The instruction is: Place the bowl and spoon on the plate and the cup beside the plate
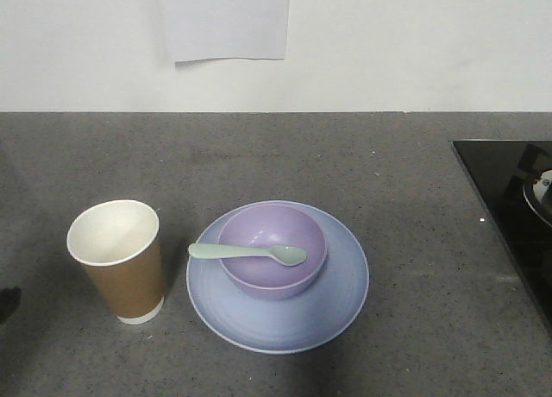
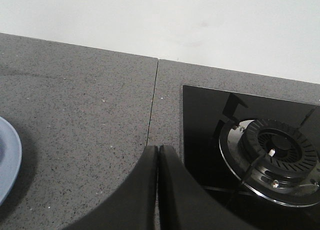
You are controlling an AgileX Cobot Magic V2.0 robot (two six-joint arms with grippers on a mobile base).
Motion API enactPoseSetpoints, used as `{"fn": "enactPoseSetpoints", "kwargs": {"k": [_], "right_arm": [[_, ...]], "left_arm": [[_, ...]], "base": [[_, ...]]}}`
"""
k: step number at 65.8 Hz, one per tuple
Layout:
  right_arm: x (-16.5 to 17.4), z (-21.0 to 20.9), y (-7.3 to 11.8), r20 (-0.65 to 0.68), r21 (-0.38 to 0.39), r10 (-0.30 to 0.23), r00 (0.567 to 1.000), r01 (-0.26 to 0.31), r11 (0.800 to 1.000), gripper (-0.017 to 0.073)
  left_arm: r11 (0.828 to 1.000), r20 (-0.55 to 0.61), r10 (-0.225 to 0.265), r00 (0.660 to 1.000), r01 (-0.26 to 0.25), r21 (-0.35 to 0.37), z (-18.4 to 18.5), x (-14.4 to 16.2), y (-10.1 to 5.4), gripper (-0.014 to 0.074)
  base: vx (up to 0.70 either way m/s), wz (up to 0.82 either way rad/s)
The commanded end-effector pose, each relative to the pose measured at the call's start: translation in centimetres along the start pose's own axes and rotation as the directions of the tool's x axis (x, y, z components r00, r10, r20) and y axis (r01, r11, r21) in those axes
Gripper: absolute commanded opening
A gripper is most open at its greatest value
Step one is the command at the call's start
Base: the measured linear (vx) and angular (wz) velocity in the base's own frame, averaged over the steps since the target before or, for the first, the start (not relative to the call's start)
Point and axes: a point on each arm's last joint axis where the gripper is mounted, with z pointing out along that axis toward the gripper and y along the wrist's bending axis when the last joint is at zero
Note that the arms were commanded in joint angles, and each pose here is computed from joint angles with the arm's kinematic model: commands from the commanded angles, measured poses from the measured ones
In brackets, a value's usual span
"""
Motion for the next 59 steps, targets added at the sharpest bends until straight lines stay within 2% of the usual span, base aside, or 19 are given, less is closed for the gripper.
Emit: {"fn": "enactPoseSetpoints", "kwargs": {"k": [1,11,21,23,28,34,51,59], "right_arm": [[-1.3,-0.4,-0.1,0.078,-0.006,-0.023,0.997,0.024,1.000,-0.0006],[-1.3,-0.4,-0.1,0.078,-0.006,-0.023,0.997,0.024,1.000,-0.0006],[-1.3,-0.4,-0.1,0.078,-0.006,-0.023,0.997,0.024,1.000,-0.0006],[-1.3,-0.4,-0.1,0.078,-0.006,-0.023,0.997,0.024,1.000,-0.0006],[-1.3,-0.4,-0.1,0.077,-0.006,-0.023,0.997,0.024,1.000,-0.0006],[-1.2,-0.4,-0.1,0.072,-0.002,-0.023,0.997,0.023,1.000,-0.0006],[-1.1,-0.3,-0.2,0.064,0.003,-0.023,0.998,0.023,1.000,-0.0006],[-1.1,-0.3,-0.2,0.064,0.002,-0.023,0.998,0.023,1.000,-0.0006]], "left_arm": [[0.998,0.155,-0.050,0.987,0.055,-0.028,-0.5,0.7,-0.2,-0.0008],[0.997,0.254,-0.046,0.966,0.061,-0.054,-1.7,5.7,-1.3,-0.0008],[0.982,0.350,-0.127,0.928,0.167,-0.084,-3.0,10.1,-1.9,-0.0008],[0.981,0.319,-0.140,0.937,0.176,-0.085,-3.1,10.5,-1.9,-0.0008],[0.985,0.295,-0.084,0.952,0.125,-0.121,-3.5,10.4,-1.7,-0.0008],[0.976,0.310,-0.055,0.949,0.116,-0.183,-4.0,10.7,-1.4,-0.0008],[0.946,0.339,-0.048,0.940,0.151,-0.286,-5.3,11.1,-0.9,-0.0008],[0.942,0.343,-0.036,0.939,0.147,-0.302,-5.7,11.3,-1.0,-0.0008]], "base": [[0.00,0.00],[0.00,0.00],[0.00,0.00],[0.00,0.00],[0.00,0.00],[0.00,0.00],[0.00,0.00],[0.00,0.00]]}}
